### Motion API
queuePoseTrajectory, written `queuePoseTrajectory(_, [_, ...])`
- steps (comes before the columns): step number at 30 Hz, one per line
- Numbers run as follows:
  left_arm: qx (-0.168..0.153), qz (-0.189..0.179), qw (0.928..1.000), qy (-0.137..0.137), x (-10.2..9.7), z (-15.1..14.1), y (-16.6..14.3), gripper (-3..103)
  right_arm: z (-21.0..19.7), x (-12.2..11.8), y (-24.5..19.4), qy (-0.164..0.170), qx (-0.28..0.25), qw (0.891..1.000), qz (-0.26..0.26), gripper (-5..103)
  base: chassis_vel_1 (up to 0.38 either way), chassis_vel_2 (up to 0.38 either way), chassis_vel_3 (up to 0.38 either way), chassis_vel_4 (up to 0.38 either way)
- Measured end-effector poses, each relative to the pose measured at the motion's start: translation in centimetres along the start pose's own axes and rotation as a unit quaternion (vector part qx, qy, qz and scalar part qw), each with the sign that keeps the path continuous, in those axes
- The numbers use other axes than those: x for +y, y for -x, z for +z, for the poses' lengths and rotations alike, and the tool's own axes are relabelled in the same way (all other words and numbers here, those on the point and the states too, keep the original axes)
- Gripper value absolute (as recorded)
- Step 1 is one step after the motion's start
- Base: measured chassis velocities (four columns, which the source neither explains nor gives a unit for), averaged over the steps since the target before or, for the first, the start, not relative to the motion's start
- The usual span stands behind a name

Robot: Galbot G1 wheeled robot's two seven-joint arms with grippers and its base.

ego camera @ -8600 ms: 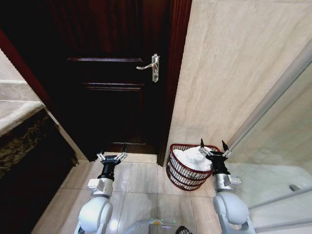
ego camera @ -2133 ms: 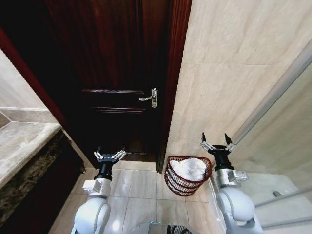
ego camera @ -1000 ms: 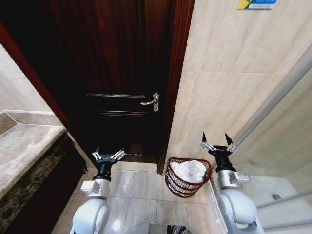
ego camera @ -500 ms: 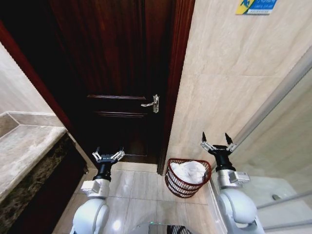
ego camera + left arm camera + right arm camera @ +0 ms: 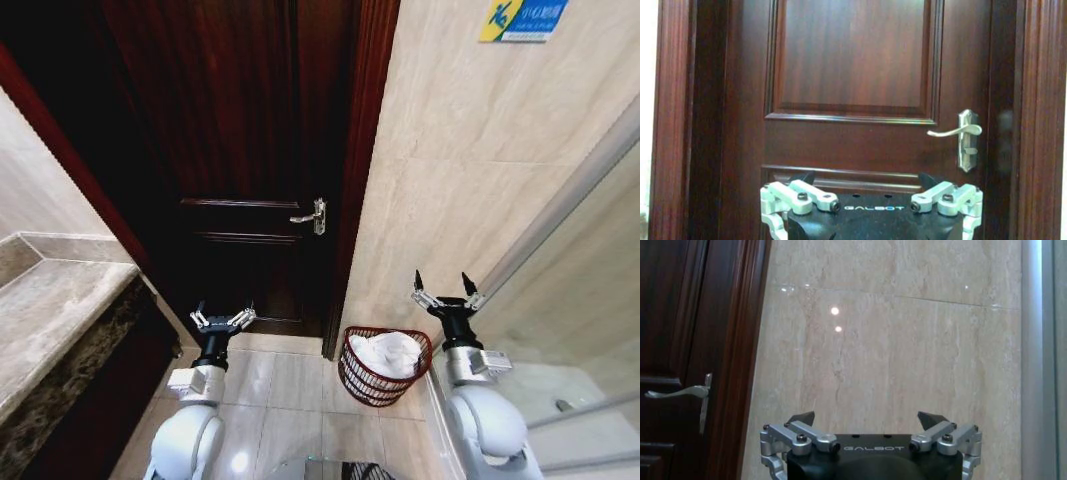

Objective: Discard the used towel into the hamper.

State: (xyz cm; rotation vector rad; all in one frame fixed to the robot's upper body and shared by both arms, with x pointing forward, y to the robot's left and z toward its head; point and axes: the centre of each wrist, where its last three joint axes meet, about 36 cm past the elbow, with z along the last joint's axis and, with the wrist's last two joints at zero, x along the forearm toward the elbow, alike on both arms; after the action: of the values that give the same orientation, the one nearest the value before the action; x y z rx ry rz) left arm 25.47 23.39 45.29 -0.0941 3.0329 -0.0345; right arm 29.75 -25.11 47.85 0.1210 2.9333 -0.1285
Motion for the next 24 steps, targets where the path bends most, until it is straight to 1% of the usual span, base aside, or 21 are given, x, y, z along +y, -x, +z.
queuePoseTrajectory(5, [0.002,-0.004,1.0,0.0,0.3,0.3,0.0,100,-0.1,0.1,0.0,0.001,0.002,1.0,0.002,100,0.0,0.0,0.0,0.0])
queuePoseTrajectory(10, [-0.003,-0.005,1.0,0.004,0.4,0.6,0.0,100,-1.2,0.4,-0.4,0.001,0.02,1.0,0.0,100,0.0,0.0,0.0,0.0])
queuePoseTrajectory(20, [-0.005,-0.002,1.0,0.005,0.5,0.9,0.0,100,-2.0,0.5,-0.7,-0.005,0.023,1.0,-0.001,100,0.0,0.0,0.0,0.0])
queuePoseTrajectory(24, [-0.007,-0.003,0.9999,0.008,0.8,1.0,0.1,100,-2.0,0.5,-0.8,-0.009,0.023,1.0,-0.001,100,0.061,-0.072,-0.056,0.066])
